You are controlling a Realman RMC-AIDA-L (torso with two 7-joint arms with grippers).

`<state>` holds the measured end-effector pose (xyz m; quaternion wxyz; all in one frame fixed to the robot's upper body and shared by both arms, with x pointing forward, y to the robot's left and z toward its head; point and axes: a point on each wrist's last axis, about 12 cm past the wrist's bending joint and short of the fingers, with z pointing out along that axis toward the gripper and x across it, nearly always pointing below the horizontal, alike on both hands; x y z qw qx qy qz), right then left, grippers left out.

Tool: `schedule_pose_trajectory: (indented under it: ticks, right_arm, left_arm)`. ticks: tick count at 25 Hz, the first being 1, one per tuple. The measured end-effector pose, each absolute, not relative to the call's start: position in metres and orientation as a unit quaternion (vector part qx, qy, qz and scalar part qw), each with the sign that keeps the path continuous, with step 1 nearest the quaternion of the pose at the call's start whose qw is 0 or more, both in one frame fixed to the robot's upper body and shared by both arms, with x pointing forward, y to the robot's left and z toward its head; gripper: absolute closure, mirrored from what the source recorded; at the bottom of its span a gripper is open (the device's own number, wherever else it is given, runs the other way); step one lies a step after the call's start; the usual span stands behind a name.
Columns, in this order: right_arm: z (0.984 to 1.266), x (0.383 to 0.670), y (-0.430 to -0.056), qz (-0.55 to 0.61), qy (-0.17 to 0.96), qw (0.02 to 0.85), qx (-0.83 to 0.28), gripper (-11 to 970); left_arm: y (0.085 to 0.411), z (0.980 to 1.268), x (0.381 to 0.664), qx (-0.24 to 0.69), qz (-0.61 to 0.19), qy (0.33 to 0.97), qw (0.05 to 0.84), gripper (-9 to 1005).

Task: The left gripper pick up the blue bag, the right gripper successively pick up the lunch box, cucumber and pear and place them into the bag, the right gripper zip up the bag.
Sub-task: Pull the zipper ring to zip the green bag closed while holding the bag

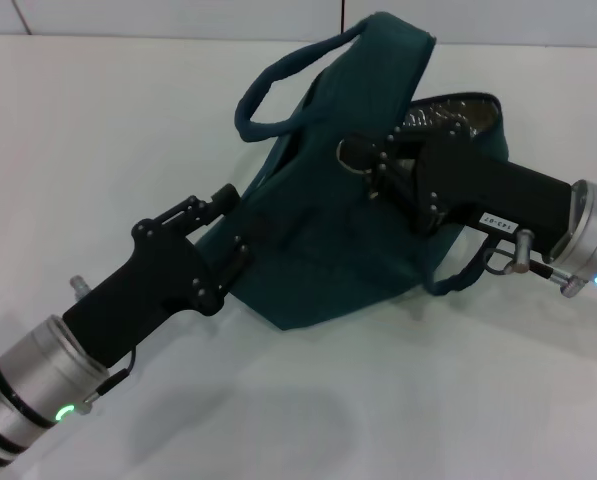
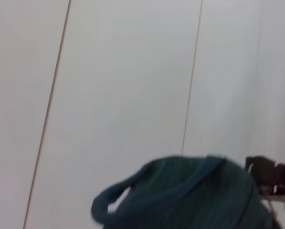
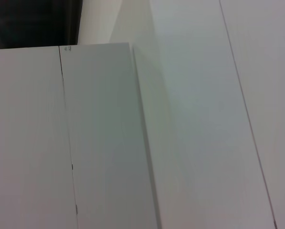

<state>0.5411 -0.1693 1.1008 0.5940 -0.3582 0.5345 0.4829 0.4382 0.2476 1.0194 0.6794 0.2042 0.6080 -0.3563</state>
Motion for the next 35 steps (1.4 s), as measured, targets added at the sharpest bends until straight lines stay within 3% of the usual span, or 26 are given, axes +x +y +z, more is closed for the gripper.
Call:
schedule_pose_trajectory:
  ticks: [2,4,15,21,31,35]
  right_arm:
    - [1.101,0.541,-0.169,0.483,0.534,0.595,-0.357,944]
    - [1.101,0.542,-0.17,0.482,0.534,0.595,-0.357,944]
    - [1.102,0.542,-0.17,0.482,0.534,0.597,-0.355,944]
    - [1.103,0.543,-0.171,0.483,0.531,0.601,-0.352,944]
    - [1.104,0.543,-0.176,0.48,0.531,0.609,-0.341,944]
    - [1.106,0.544,-0.179,0.481,0.528,0.614,-0.335,944]
  left_arm:
    - [0.248,1.022,0.436,0.206,-0.358,0.598,0.687,727]
    - [0.247,1.023,0.435,0.209,-0.361,0.59,0.691,486]
    - [0.24,1.026,0.44,0.215,-0.372,0.582,0.69,263]
    - [0.237,1.028,0.443,0.219,-0.375,0.577,0.692,344]
    - [0.237,1.029,0.443,0.229,-0.366,0.572,0.697,829]
    - [0.238,1.028,0.443,0.23,-0.365,0.574,0.696,904]
